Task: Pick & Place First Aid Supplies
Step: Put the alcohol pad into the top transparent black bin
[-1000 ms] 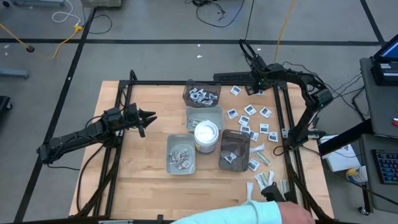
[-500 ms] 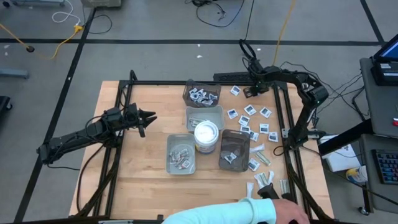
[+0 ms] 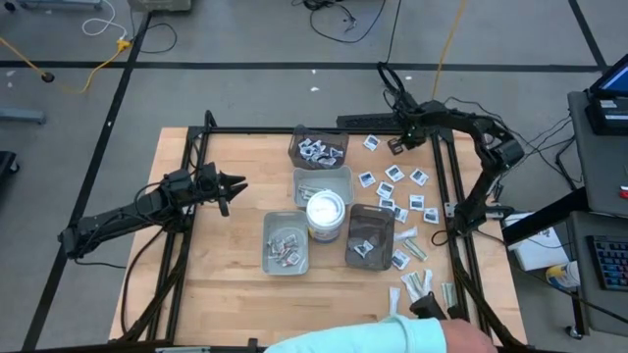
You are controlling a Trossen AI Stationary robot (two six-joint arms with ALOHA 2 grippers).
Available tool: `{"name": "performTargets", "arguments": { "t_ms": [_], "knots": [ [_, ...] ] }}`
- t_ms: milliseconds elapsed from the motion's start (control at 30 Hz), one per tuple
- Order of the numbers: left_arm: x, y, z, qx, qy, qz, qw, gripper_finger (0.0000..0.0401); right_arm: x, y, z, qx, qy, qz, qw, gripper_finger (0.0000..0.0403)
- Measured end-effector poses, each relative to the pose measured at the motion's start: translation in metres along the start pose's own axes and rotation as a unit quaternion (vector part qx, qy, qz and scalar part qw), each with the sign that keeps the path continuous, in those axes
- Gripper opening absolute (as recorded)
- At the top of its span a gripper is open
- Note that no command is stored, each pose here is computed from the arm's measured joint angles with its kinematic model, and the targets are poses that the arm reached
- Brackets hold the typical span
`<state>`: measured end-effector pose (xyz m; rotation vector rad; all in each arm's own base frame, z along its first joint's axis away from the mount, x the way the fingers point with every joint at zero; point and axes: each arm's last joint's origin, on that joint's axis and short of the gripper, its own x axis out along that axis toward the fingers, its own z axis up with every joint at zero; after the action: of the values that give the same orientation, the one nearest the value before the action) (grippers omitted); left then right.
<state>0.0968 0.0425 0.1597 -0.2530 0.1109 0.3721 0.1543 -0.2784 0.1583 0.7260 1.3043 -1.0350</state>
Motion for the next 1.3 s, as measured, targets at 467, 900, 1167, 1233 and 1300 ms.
{"name": "performTargets", "arguments": {
  "t_ms": [467, 900, 1167, 1233, 1300],
  "knots": [
    [0.0, 0.0, 0.0, 0.0, 0.0, 0.0, 1.0, 0.0129, -0.1, -0.009, -0.03, -0.024, -0.044, 0.008, 0.999, 0.0],
    [0.0, 0.0, 0.0, 0.0, 0.0, 0.0, 1.0, 0.0129, -0.105, 0.025, -0.014, -0.109, -0.026, 0.034, 0.993, 0.0],
    [0.0, 0.0, 0.0, 0.0, 0.0, 0.0, 1.0, 0.0129, -0.11, 0.077, 0.014, -0.239, -0.003, 0.062, 0.969, 0.0],
    [0.0, 0.0, 0.0, 0.0, 0.0, 0.0, 1.0, 0.0129, -0.109, 0.092, 0.02, -0.27, 0.001, 0.064, 0.961, 0.0],
    [0.0, 0.0, 0.0, 0.0, 0.0, 0.0, 1.0, 0.0129, -0.111, 0.105, 0.025, -0.299, 0.0, 0.065, 0.952, 0.0]
  ]
}}
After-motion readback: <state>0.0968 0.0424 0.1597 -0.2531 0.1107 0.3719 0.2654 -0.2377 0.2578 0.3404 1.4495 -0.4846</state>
